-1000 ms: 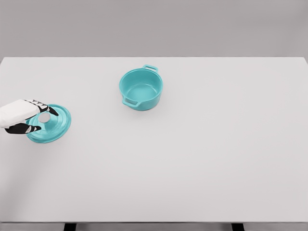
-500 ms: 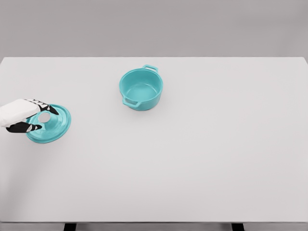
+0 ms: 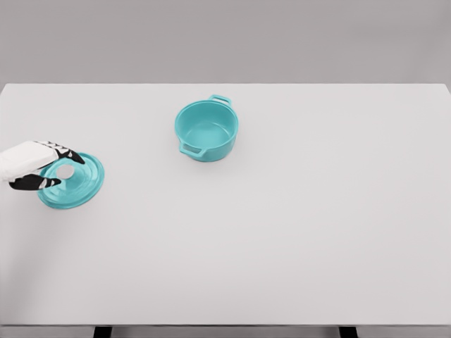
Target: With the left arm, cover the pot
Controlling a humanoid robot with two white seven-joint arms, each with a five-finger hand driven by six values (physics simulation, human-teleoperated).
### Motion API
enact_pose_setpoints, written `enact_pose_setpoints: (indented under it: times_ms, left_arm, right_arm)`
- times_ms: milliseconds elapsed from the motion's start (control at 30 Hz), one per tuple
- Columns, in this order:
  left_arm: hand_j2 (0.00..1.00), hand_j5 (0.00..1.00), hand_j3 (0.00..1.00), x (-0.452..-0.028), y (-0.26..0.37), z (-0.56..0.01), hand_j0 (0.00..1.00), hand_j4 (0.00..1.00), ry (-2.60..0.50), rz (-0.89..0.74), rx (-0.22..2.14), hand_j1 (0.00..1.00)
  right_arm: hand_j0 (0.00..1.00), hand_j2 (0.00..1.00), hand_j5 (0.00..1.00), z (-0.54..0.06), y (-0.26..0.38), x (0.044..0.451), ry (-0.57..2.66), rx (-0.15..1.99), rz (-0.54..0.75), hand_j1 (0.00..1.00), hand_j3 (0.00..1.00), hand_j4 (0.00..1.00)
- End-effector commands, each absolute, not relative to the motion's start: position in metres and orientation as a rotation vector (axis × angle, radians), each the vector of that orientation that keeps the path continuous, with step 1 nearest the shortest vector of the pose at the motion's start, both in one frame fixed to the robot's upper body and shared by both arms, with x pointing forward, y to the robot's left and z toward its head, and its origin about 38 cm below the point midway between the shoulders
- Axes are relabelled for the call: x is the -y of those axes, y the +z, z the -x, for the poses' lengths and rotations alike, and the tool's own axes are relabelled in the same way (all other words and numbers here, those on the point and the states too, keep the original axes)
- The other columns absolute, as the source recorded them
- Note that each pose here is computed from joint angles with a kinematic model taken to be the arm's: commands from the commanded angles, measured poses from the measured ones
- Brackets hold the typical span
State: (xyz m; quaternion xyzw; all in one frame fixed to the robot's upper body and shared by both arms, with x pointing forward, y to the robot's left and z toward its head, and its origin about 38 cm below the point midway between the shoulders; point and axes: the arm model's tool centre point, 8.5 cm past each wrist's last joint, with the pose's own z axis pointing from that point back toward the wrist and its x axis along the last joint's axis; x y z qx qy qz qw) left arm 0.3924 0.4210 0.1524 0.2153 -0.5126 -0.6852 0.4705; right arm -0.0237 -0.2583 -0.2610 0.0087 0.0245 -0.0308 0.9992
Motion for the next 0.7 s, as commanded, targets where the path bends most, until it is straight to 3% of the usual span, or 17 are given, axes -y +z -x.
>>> enact_pose_setpoints:
  times_ms: [0,667]
  left_arm:
    - [0.70,0.70,0.70,-0.4214,0.1501,-0.3926,0.70,0.70,-1.672,-0.525,1.252,0.70]
    - [0.67,0.67,0.67,-0.4199,0.1450,-0.3944,0.67,0.67,-1.662,-0.518,1.249,0.67]
  right_arm:
    - [1.00,1.00,1.00,0.0239,-0.2610,0.2582,-0.062,-0.049,-0.018,1.00,1.00,1.00]
    - [1.00,1.00,1.00,0.0243,-0.2610,0.2583,-0.062,-0.049,-0.017,1.00,1.00,1.00]
